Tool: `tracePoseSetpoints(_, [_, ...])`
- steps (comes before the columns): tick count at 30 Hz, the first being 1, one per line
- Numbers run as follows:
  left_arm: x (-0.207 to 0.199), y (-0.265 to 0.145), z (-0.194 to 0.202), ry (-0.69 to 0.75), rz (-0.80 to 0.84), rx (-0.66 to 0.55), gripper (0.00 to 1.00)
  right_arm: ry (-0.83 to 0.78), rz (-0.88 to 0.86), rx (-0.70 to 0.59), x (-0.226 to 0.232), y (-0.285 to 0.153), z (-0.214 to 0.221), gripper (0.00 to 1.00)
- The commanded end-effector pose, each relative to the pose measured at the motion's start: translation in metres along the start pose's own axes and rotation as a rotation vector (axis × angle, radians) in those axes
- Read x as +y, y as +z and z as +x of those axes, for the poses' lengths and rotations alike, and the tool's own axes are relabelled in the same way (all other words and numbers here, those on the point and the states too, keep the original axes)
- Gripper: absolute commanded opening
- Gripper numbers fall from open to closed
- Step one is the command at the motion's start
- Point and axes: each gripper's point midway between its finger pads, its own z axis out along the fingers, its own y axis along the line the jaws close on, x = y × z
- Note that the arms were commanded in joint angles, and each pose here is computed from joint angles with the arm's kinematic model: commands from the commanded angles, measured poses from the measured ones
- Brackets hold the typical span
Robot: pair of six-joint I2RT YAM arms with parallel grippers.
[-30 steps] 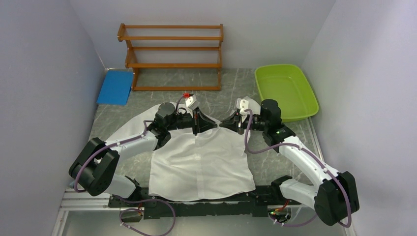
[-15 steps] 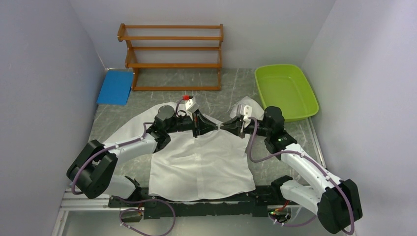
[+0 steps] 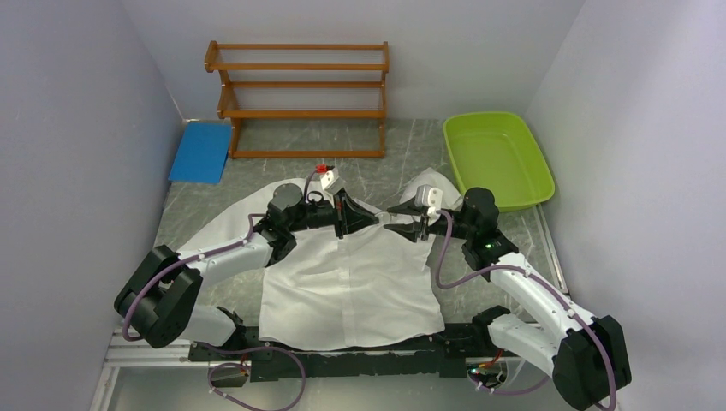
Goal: Pin the brooch onto the clothing
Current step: Pin the brooch to the clothes.
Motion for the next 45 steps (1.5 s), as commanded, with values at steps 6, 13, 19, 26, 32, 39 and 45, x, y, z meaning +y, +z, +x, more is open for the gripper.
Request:
tracePoseSetpoints(6, [-0.008,-0.002,-0.019,0.034,0.016,-0.053,0.03,-0.054,-0.038,-0.029,0.0,0.003,-0.006,0.42])
tracePoseSetpoints(13, [-0.008,-0.002,-0.019,0.039,0.017,-0.041,0.03,-0.024,-0.038,-0.022,-0.007,0.009,-0.004,0.25])
tracePoseSetpoints(19, [-0.008,-0.003,-0.019,0.045,0.014,-0.041,0.03,0.004,-0.039,-0.015,-0.01,0.012,-0.002,0.18])
tracePoseSetpoints(26, [-0.008,-0.002,-0.02,0.044,0.017,-0.042,0.03,0.004,-0.032,-0.012,-0.01,0.011,-0.002,0.32])
tracePoseSetpoints(32, [-0.009,-0.002,-0.022,0.049,0.021,-0.044,0.03,0.007,-0.043,-0.018,-0.007,0.012,-0.001,0.36])
tracePoseSetpoints(39, [-0.01,-0.002,-0.023,0.053,0.023,-0.043,0.03,0.028,-0.07,-0.016,-0.009,0.016,-0.001,0.18])
tracePoseSetpoints(45, [-0.011,-0.003,-0.025,0.06,0.021,-0.043,0.03,0.043,-0.067,-0.017,-0.011,0.018,-0.002,0.21])
